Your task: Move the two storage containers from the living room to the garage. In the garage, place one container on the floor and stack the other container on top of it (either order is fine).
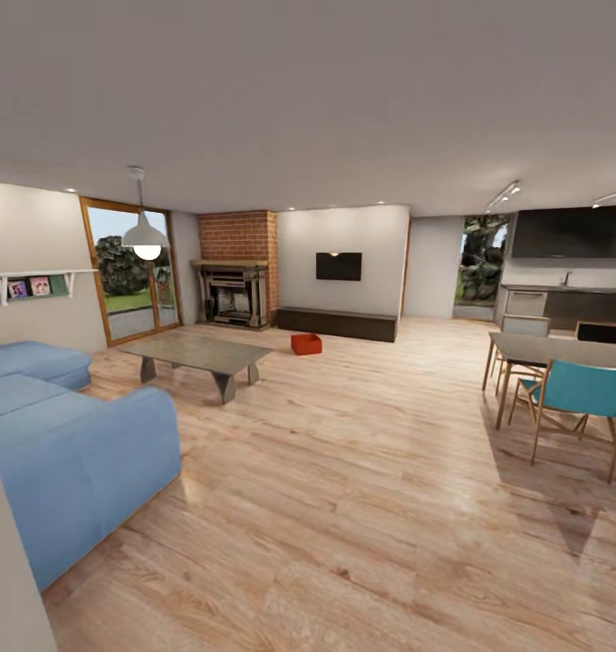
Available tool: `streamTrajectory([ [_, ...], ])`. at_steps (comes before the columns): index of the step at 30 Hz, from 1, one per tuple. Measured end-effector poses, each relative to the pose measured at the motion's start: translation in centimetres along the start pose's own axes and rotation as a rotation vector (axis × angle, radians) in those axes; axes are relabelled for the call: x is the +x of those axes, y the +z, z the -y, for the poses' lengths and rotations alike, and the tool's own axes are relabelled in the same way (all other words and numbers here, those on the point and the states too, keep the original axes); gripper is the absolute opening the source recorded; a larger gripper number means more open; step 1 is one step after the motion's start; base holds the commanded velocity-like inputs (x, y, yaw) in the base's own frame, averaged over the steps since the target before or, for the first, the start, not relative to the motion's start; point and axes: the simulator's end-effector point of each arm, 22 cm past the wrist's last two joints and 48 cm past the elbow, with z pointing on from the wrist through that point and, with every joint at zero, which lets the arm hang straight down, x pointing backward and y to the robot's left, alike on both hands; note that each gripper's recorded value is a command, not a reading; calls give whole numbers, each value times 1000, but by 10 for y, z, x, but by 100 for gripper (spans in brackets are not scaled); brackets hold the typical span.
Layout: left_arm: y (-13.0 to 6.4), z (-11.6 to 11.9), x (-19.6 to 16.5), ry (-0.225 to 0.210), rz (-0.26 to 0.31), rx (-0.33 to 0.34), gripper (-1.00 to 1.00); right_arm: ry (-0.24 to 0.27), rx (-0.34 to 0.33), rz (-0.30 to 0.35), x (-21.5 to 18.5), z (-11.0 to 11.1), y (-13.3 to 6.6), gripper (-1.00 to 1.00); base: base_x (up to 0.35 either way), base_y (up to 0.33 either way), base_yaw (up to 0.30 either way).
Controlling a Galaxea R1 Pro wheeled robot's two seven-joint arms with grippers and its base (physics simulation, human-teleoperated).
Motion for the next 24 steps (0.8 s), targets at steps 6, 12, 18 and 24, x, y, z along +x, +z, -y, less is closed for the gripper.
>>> streamTrajectory([
  [6,0,0,0,1,0,0,100,0,0,0,0,0,0,100,324,0,0],
  [12,0,1,0,2,0,2,100,0,-1,0,0,-1,0,100,324,0,0],
  [18,0,1,0,0,0,1,100,0,0,0,0,-1,0,100,324,0,0],
  [24,0,1,0,1,0,1,100,1,0,0,0,-1,0,100,324,0,0],
])
